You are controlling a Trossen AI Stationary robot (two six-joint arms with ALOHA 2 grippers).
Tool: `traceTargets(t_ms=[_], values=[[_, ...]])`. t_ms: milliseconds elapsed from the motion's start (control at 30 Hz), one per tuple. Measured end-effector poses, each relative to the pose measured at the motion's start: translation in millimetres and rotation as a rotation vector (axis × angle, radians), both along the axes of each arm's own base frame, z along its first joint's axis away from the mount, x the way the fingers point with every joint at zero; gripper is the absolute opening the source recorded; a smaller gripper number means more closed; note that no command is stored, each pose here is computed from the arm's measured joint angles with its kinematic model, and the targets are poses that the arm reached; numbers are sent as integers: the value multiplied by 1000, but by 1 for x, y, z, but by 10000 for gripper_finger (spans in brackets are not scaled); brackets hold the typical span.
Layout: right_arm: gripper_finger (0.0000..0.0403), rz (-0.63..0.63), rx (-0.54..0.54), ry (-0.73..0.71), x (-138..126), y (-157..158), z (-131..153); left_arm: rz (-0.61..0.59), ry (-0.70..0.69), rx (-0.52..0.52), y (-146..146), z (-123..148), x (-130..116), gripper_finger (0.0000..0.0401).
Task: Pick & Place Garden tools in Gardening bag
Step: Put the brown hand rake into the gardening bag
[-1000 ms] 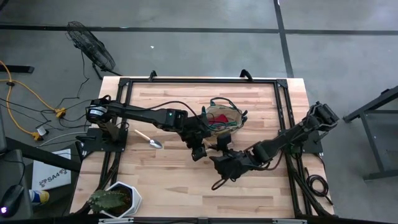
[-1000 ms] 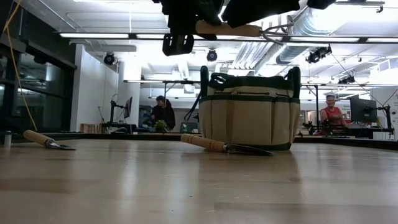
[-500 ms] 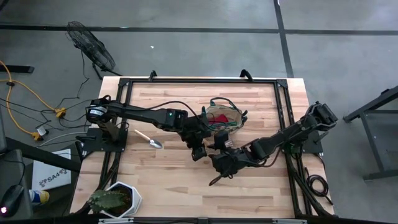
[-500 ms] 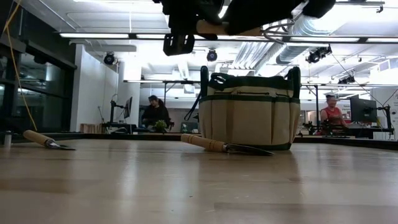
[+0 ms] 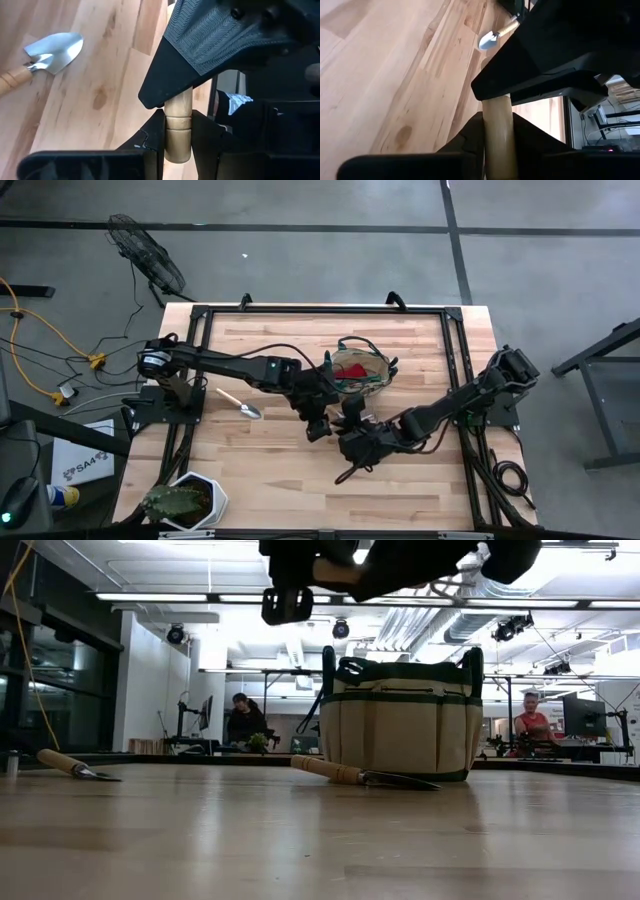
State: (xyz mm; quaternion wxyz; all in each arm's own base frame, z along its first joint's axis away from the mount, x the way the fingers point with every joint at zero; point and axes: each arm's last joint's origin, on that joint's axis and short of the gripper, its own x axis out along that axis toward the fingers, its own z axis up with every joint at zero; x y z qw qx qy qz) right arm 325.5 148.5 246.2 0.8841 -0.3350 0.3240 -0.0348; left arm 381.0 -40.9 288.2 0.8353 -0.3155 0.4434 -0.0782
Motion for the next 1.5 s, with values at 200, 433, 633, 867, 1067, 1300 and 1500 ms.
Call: traceTargets(t_ms=[200, 433, 633, 867, 1067, 1300, 1500], values=[[59, -35, 46, -14, 0, 0, 0, -17, -13, 19, 0, 0, 0, 58], [56, -100, 100, -25, -2, -2, -1, -57, -24, 77, 1, 1, -3, 130], [56, -213, 107, -16, -10, -10, 0, -46, -15, 206, 5, 8, -14, 172], [56, -341, 138, -25, -26, -19, 0, -46, -30, 445, 9, 25, -34, 175], [56, -354, 279, -170, -55, -34, -4, -61, -84, 615, 2, 34, -39, 176], [56, -179, 495, -501, -95, -47, -7, -88, -220, 754, -14, 42, -33, 177], [56, -8, 597, -736, -114, -54, -15, -54, -461, 790, -16, 61, -19, 177]])
